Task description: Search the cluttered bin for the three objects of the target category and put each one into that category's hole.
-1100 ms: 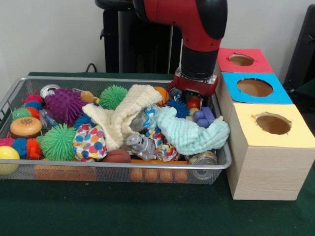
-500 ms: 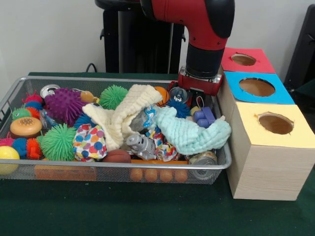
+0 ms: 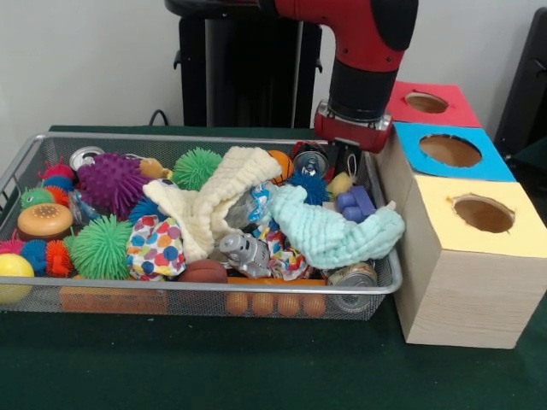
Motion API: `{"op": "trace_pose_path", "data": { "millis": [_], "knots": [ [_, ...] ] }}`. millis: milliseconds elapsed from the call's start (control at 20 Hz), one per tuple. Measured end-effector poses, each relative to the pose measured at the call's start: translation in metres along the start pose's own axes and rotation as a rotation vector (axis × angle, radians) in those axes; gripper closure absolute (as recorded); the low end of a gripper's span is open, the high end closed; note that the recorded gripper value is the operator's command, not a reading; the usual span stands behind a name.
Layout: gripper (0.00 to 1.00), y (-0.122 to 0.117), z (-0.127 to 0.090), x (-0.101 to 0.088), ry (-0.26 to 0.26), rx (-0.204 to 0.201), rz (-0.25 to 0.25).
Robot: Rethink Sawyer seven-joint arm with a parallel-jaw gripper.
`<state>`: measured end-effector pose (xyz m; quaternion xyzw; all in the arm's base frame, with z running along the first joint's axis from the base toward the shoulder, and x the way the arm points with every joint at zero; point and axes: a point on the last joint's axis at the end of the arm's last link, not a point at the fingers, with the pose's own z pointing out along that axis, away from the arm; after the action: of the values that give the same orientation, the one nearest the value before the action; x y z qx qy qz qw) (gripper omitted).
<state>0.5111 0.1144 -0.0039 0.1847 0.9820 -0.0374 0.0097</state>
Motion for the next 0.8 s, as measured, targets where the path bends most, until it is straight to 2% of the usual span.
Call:
{"op": "trace_pose_path", "data": {
  "millis": [100, 200, 450, 800],
  "knots": [
    [1.00, 0.000, -0.011, 0.000, 0.010, 0.008, -0.005],
    [1.00, 0.002, -0.033, 0.002, 0.031, 0.018, -0.013],
    [1.00, 0.012, -0.069, 0.007, 0.070, 0.014, -0.027],
    [1.00, 0.017, -0.088, 0.006, 0.057, 0.011, -0.031]
  ]
}}
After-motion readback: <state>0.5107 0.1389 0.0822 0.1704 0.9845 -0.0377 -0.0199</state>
